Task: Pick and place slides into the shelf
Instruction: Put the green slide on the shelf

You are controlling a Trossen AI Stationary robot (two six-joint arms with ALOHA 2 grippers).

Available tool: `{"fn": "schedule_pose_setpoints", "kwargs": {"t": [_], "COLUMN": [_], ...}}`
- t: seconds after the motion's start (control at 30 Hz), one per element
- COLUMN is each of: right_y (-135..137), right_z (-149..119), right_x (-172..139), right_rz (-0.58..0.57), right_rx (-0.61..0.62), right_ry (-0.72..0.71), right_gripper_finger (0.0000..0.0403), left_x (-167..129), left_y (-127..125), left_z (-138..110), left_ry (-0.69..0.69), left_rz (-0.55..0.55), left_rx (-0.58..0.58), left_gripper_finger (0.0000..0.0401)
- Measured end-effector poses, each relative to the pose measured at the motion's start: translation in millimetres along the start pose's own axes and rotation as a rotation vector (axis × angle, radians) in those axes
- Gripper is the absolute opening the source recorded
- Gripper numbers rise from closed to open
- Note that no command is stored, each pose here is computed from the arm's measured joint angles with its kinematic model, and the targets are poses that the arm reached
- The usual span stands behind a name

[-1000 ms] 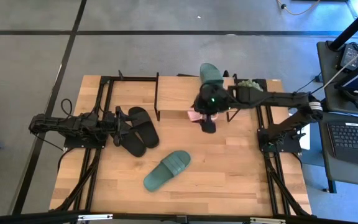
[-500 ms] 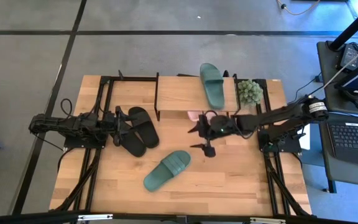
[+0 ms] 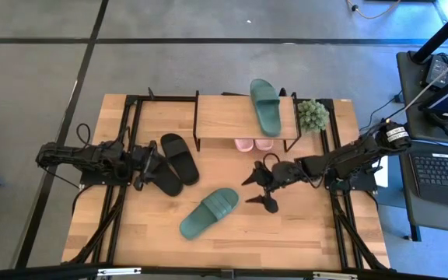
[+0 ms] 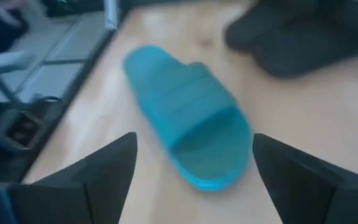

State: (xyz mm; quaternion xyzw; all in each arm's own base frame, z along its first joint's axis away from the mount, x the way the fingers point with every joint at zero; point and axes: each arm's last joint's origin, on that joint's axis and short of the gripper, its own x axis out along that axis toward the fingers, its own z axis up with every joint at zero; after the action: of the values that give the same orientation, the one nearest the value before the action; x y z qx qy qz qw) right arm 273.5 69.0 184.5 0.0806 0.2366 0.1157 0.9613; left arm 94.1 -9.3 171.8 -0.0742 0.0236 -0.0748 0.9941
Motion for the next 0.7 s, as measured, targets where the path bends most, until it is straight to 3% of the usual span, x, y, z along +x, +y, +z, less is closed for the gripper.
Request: {"fn": "schedule_pose_setpoints", "kwargs": {"t": [0.3,0.7], "right_y": [28,30], "right_z": [2,2], "right_x": [-2,-3], "right_rz": [0.124,0.138], "right_rx": [0.014,0.079], "right_ry": [-0.134,-0.14], "right_gripper_finger": [0.032,0.032], "left_x": [0,0], "left_y": [-3,-4], "left_z": [0,0], "left_ry": [0.012,0.016], "left_rz": [-0.086,-0.123], "left_rx": [-0.001,-0.006], "left_gripper_finger": [0.0273,0.0273]}}
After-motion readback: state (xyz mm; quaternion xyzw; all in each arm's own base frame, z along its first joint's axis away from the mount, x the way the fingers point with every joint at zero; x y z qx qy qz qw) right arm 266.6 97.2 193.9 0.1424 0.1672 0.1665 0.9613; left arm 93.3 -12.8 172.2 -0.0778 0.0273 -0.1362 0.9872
